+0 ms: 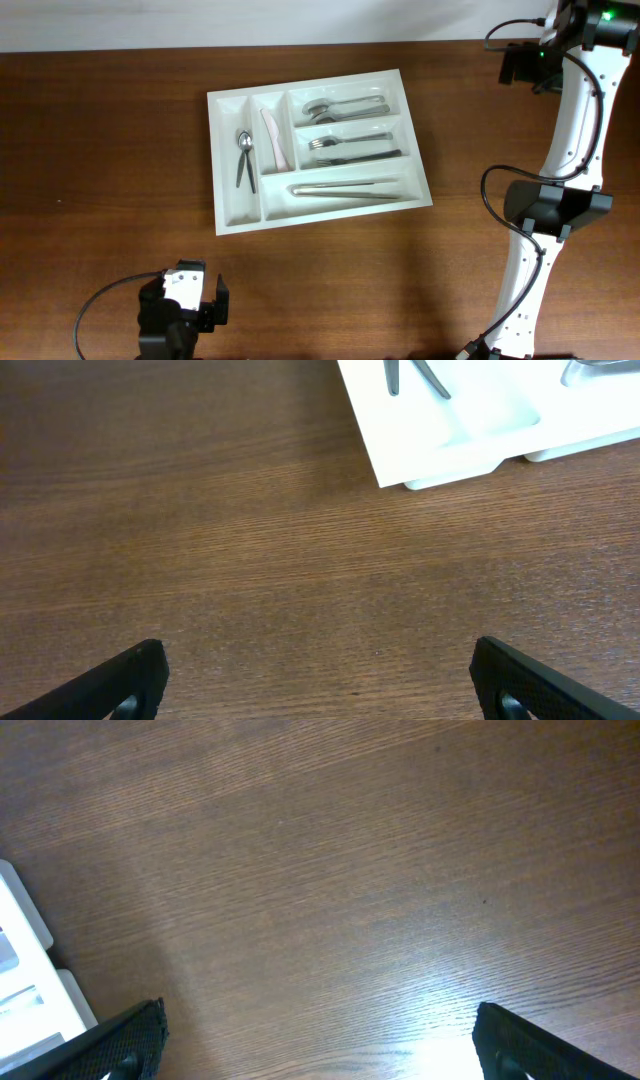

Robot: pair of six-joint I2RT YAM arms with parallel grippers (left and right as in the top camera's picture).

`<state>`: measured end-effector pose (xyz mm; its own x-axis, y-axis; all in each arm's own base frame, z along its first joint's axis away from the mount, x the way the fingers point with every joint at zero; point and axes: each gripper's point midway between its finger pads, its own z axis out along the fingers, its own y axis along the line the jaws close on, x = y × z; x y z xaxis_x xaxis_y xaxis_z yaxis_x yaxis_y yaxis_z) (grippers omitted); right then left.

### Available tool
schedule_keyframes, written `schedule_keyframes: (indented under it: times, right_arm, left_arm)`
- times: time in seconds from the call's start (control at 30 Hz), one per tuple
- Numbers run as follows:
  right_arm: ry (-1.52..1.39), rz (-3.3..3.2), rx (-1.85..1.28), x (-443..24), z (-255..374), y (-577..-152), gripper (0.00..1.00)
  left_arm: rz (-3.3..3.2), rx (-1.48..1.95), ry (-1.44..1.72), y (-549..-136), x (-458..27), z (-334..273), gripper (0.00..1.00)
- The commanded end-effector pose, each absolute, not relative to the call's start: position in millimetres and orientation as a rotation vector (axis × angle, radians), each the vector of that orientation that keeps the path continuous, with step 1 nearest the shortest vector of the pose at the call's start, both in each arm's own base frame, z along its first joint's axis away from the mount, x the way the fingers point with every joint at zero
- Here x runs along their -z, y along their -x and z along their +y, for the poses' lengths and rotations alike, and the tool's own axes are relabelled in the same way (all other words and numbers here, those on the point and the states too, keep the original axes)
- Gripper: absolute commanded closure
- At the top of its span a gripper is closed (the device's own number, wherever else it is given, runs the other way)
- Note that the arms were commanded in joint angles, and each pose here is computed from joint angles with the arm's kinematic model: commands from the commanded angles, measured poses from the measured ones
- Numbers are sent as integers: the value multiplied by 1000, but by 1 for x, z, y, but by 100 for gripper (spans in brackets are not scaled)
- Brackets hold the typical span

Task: Pack container

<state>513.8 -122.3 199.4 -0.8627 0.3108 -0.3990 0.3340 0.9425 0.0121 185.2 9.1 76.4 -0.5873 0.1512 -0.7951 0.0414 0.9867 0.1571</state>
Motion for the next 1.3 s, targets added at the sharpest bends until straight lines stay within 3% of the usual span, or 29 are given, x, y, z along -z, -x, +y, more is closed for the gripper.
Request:
schedule_keyframes:
  times: [0.0,0.13,0.3,0.47,0.63,0.87,1.1,1.27]
  right_arm:
    - [-468,2671,127,-205,-132,-514,1]
    - [-477,2655,102,-221,-133,-506,1]
    - [-417,2547,-53,-276,-109,-495,1]
    - [-336,2373,-153,-362,-83,-462,1]
    - [-322,2326,-164,-406,-68,-412,1]
    - [-313,2304,-162,-415,-51,-345,1]
    - [-198,2132,-170,-402,-25,-323,1]
    - [-100,1995,-193,-366,-2,-306,1]
  left_arm:
    - [2194,-151,-156,-186,-74,8,1]
    - [2194,-151,-156,-186,-74,8,1]
    - [2194,-151,-156,-186,-74,8,1]
    - [2194,-151,-156,-186,-74,8,1]
    - [2194,-151,-156,-186,-74,8,1]
    - [2194,-151,-156,-186,-74,8,1]
    - [2194,-151,-156,-186,-74,8,1]
    - [2194,-151,-156,-186,-74,8,1]
